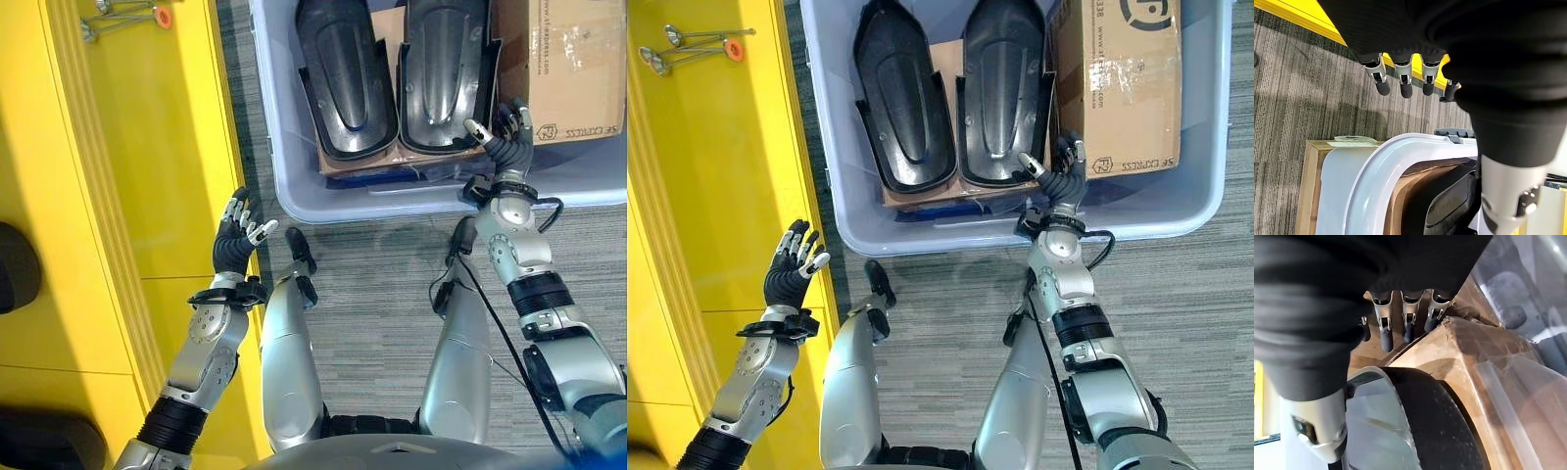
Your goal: Move parts from the plastic box to the shelf.
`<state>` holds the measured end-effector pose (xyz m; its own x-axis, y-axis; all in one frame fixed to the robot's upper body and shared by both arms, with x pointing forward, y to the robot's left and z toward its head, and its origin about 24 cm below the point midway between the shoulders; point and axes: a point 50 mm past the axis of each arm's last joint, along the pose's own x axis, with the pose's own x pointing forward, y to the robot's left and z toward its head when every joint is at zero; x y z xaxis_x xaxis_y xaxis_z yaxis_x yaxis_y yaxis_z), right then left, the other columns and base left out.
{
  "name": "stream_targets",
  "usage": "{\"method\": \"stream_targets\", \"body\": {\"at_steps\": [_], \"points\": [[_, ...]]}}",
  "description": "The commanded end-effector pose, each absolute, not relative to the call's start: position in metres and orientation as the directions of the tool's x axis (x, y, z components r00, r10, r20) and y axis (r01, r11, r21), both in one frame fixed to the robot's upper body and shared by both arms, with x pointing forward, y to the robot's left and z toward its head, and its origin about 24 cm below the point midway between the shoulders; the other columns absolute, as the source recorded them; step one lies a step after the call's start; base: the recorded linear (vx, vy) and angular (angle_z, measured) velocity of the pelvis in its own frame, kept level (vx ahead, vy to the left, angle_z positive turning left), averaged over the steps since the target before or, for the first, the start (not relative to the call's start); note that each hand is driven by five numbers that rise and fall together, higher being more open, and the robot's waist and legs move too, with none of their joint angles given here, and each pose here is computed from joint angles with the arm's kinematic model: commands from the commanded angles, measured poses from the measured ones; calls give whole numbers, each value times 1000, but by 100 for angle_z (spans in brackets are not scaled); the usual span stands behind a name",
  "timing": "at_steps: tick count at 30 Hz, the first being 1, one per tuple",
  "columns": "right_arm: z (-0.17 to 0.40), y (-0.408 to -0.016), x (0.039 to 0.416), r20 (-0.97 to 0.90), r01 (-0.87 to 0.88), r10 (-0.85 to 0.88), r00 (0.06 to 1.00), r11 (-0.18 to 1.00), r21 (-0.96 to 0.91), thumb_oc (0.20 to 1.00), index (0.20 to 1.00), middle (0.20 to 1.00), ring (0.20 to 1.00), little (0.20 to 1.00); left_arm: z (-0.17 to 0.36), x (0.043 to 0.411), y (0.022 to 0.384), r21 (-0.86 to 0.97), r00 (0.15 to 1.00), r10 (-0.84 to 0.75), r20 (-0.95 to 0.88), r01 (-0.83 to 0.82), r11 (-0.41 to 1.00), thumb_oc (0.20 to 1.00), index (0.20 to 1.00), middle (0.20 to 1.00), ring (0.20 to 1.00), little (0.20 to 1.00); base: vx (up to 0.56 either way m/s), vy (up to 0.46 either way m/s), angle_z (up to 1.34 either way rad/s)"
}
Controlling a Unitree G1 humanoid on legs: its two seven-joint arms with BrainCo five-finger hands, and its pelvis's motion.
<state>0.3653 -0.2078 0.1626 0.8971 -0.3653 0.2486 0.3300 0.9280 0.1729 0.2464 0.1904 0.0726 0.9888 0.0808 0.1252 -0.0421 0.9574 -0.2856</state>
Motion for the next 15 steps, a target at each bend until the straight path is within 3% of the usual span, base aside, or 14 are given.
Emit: {"method": "stream_targets", "body": {"at_steps": [1, 15], "points": [[186, -243, 369, 269, 449, -512, 816, 854, 263, 1000, 1000, 1000, 1000, 1000, 91, 236, 189, -273, 974, 46, 221, 16, 962, 1000, 1000, 1000, 1000, 1000, 11, 10, -4], [252, -270, 382, 371, 547, -575, 729, 816, 188, 1000, 1000, 1000, 1000, 1000, 98, 238, 184, -277, 968, 18, 249, 54, 959, 1000, 1000, 1000, 1000, 1000, 7, 3, -4]]}}
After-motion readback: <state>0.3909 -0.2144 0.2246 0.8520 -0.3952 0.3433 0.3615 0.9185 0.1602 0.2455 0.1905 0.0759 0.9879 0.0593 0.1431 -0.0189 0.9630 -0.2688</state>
